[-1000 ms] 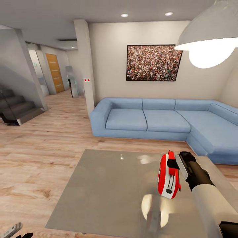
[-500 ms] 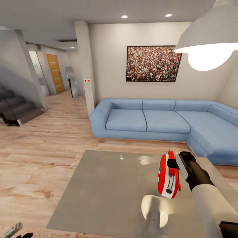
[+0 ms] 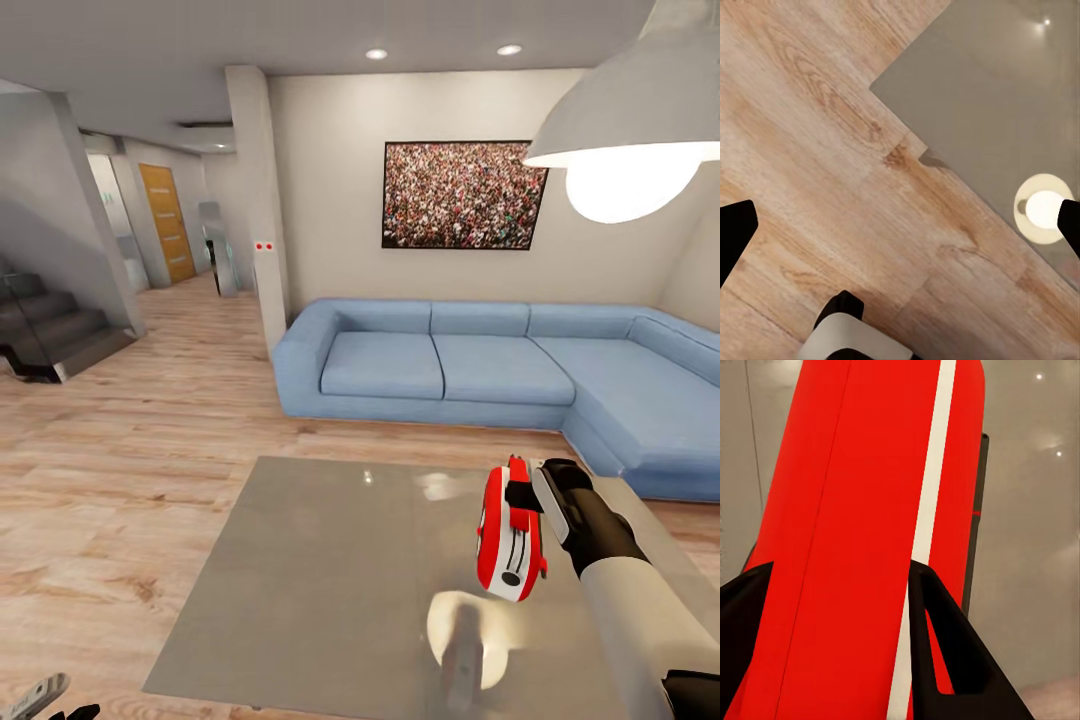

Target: Turn on the radio receiver that's on the table in the living room.

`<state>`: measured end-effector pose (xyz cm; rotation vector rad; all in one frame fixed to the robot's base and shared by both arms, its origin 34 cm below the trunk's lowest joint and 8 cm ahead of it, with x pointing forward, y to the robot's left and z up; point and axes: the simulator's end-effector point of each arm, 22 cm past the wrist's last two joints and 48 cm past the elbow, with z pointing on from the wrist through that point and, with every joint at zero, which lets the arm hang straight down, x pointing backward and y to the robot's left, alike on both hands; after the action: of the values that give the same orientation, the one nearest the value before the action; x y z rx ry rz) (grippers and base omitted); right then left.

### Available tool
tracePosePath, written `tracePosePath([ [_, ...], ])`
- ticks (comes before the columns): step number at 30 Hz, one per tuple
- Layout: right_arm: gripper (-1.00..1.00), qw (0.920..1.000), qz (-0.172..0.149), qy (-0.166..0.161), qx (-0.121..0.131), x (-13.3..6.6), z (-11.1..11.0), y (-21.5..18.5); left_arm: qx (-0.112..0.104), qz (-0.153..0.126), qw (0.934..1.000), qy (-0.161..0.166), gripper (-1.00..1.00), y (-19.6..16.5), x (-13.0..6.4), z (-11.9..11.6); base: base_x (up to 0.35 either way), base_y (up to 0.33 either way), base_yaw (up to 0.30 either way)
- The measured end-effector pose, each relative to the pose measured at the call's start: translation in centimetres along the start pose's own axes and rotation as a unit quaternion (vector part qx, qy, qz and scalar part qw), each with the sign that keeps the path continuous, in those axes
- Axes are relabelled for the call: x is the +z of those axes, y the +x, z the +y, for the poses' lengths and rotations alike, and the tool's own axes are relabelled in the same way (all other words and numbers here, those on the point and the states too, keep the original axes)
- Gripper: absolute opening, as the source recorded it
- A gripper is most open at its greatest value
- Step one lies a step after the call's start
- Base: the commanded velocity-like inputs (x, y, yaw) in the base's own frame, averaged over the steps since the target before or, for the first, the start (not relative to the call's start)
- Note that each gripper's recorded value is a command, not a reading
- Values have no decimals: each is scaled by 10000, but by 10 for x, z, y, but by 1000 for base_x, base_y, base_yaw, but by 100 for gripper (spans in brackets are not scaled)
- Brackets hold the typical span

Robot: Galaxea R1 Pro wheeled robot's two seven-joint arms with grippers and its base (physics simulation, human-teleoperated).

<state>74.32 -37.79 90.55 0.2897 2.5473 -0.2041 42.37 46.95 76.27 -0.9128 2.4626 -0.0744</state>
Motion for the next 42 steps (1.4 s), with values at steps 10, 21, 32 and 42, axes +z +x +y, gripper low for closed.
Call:
tracePosePath([
  [10, -100, 10000, 17, 3, -30, -10, -1, -3, 1, 6, 10000, 0, 100, -3, -11, -1, 0, 0, 0],
  [21, -100, 10000, 18, 3, -60, -20, -1, -6, 2, 3, 10000, 0, 100, -6, -22, -2, 0, 0, 0],
  [32, -100, 10000, 21, 3, -61, -31, -3, -9, 5, 4, 10000, 0, 100, -8, -32, -2, 0, 0, 0],
  [42, -100, 10000, 29, 1, -60, -39, -4, -10, 5, 5, 10000, -1, 100, -10, -42, -2, 0, 0, 0],
])
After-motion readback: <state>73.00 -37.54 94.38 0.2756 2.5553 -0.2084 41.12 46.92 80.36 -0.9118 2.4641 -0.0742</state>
